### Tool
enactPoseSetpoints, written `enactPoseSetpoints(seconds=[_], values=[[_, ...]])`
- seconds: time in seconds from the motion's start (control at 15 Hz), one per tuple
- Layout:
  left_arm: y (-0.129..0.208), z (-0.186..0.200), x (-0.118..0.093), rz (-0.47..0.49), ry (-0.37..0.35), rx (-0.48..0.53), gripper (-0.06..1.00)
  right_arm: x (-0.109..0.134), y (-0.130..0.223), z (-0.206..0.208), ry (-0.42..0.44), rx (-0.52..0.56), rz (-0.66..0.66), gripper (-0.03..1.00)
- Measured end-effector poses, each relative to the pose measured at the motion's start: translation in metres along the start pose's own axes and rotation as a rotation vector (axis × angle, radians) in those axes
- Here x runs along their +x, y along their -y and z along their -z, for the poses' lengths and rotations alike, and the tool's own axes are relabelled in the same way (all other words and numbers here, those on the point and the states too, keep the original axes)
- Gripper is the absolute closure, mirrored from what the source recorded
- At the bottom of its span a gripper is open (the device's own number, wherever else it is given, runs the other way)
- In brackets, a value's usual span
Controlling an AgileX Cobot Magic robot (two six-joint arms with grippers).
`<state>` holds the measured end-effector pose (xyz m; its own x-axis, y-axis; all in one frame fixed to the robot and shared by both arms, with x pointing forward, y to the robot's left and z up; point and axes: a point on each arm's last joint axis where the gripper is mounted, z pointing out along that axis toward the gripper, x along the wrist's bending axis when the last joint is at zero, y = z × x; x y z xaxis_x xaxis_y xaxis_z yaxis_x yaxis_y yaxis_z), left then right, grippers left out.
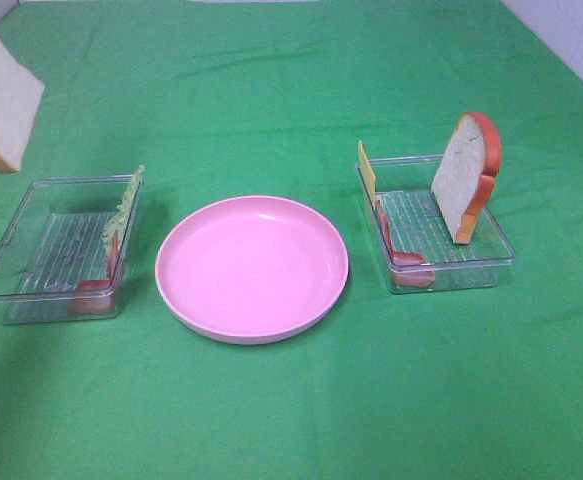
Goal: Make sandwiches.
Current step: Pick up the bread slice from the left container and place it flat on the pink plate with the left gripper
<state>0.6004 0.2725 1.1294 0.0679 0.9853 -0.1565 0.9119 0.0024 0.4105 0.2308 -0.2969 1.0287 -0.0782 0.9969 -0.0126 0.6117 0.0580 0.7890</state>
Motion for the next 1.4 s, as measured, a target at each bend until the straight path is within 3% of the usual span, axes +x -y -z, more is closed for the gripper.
enactPoseSetpoints(seconds=[0.13, 0.2, 0.33, 0.47, 0.73, 0.87, 1.07, 1.4], values=[[0.002, 0.016, -0.014, -0.014, 0.129, -0.039, 0.73, 0.0, 0.0, 0.0, 0.0, 0.0, 0.0, 0.15], [0.001, 0.013, -0.036, -0.023, 0.343, -0.036, 0.73, 0.0, 0.0, 0.0, 0.0, 0.0, 0.0, 0.15], [-0.001, 0.001, -0.059, -0.05, 0.472, -0.008, 0.73, 0.0, 0.0, 0.0, 0.0, 0.0, 0.0, 0.15], [0.003, -0.024, -0.089, -0.095, 0.538, 0.066, 0.73, 0.0, 0.0, 0.0, 0.0, 0.0, 0.0, 0.15], [0.014, -0.083, -0.132, -0.134, 0.561, 0.2, 0.73, 0.0, 0.0, 0.0, 0.0, 0.0, 0.0, 0.15], [0.018, -0.11, -0.157, -0.123, 0.554, 0.174, 0.73, 0.0, 0.0, 0.0, 0.0, 0.0, 0.0, 0.15], [0.022, -0.131, -0.155, -0.05, 0.523, 0.114, 0.73, 0.0, 0.0, 0.0, 0.0, 0.0, 0.0, 0.15], [0.048, -0.173, -0.144, 0.052, 0.527, 0.156, 0.73, 0.0, 0.0, 0.0, 0.0, 0.0, 0.0, 0.15]])
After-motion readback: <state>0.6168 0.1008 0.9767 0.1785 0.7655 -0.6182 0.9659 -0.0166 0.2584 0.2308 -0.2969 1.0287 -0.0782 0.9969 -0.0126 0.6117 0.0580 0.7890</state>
